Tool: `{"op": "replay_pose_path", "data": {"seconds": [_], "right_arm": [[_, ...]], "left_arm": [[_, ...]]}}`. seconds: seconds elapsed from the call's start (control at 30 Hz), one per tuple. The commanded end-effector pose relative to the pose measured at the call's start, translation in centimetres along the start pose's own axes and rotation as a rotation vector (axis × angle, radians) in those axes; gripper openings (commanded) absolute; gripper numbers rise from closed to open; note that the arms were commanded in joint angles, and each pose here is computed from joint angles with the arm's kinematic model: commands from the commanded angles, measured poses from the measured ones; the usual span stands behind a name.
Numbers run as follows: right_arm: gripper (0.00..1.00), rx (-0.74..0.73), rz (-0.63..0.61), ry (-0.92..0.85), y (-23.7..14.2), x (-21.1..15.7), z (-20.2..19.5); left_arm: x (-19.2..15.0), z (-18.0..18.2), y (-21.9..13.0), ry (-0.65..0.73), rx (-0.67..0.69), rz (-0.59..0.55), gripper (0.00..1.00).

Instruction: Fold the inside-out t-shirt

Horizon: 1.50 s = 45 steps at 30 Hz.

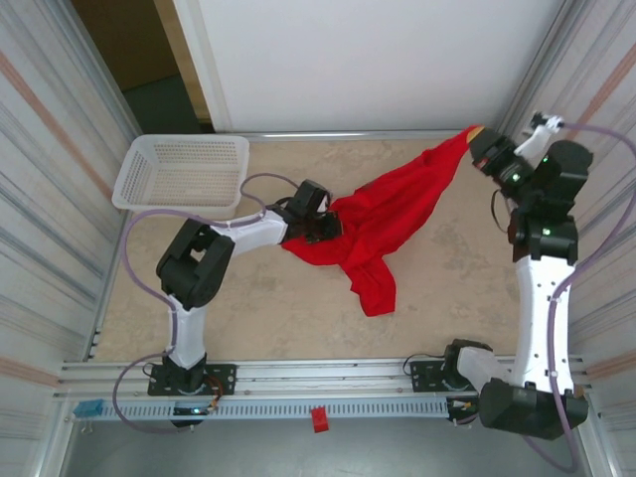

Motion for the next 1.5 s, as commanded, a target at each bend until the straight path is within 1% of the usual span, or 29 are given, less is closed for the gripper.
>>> {"op": "replay_pose_path", "data": {"seconds": [0.0, 0.1, 0.2, 0.3, 0.47, 0.5, 0.63, 0.7, 0.73, 0.77, 0.87, 0.9, 0.93, 1.03, 1.1, 1.2, 1.33, 1.4, 1.47], "right_arm": [[0.0, 0.048, -0.12, -0.025, -1.5, 4.4, 2.2], [0.0, 0.067, -0.202, -0.014, -2.2, 7.5, 2.9], [0.0, 0.088, -0.271, -0.014, -2.8, 10.1, 3.9], [0.0, 0.112, -0.326, -0.025, -3.6, 12.0, 5.1], [0.0, 0.144, -0.375, -0.046, -4.3, 14.0, 6.8], [0.0, 0.161, -0.394, -0.065, -4.9, 14.6, 7.9], [0.0, 0.163, -0.402, -0.069, -4.9, 15.1, 8.1], [0.0, 0.15, -0.412, -0.07, -4.9, 15.5, 7.9], [0.0, 0.147, -0.42, -0.069, -5.0, 15.8, 7.9], [0.0, 0.145, -0.425, -0.066, -5.0, 16.0, 7.8], [0.0, 0.159, -0.431, -0.057, -4.9, 16.5, 7.9], [0.0, 0.167, -0.429, -0.055, -4.9, 16.5, 8.0], [0.0, 0.179, -0.426, -0.05, -4.8, 16.6, 8.0], [0.0, 0.204, -0.406, -0.036, -4.4, 16.5, 7.9], [0.0, 0.221, -0.382, -0.03, -3.8, 16.3, 7.9], [0.0, 0.261, -0.324, -0.035, -2.5, 15.4, 8.3], [0.0, 0.299, -0.256, -0.045, -1.1, 14.1, 9.0], [0.0, 0.314, -0.242, -0.05, -0.7, 13.9, 9.3], [0.0, 0.326, -0.237, -0.049, -0.6, 13.8, 9.6]], "left_arm": [[4.4, -2.6, -6.8, 0.046, -0.099, -0.159, 0.0], [7.1, -2.9, -13.1, 0.04, -0.169, -0.278, 0.0], [9.3, -2.9, -18.6, 0.018, -0.267, -0.362, 0.0], [10.7, -2.5, -22.7, -0.012, -0.358, -0.425, 0.0], [12.1, -2.8, -27.0, -0.007, -0.468, -0.491, 0.0], [12.4, -3.0, -27.7, 0.0, -0.478, -0.5, 0.0], [13.3, -3.9, -29.8, 0.036, -0.501, -0.549, 0.0], [13.8, -4.0, -30.8, 0.044, -0.49, -0.581, 0.0], [14.0, -3.8, -31.3, 0.04, -0.469, -0.606, 0.01], [14.2, -3.4, -31.8, 0.033, -0.444, -0.635, 0.09], [14.5, -1.1, -32.2, -0.035, -0.366, -0.69, 0.23], [14.4, -0.2, -32.0, -0.06, -0.354, -0.694, 0.3], [14.3, 0.8, -31.7, -0.09, -0.341, -0.694, 0.33], [13.3, 2.9, -30.4, -0.141, -0.33, -0.682, 0.38], [12.8, 3.2, -29.7, -0.138, -0.352, -0.659, 0.39], [12.3, 2.2, -28.9, -0.087, -0.379, -0.626, 0.45], [11.5, -1.4, -27.7, 0.057, -0.384, -0.564, 0.53], [10.7, -2.9, -26.2, 0.108, -0.37, -0.521, 0.55], [9.5, -4.1, -23.8, 0.157, -0.338, -0.467, 0.57]]}}
Point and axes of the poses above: each hand's point on the last joint's axis, 136 mm out from that joint toward the fingers, its own y axis out along the fingers, its own z axis along the line the jaws close on, x = y × z, the point moved 9 cm from there along -y, back along the fingers, and after that the axes turned 10 degrees about -y, right-handed, at the moved point
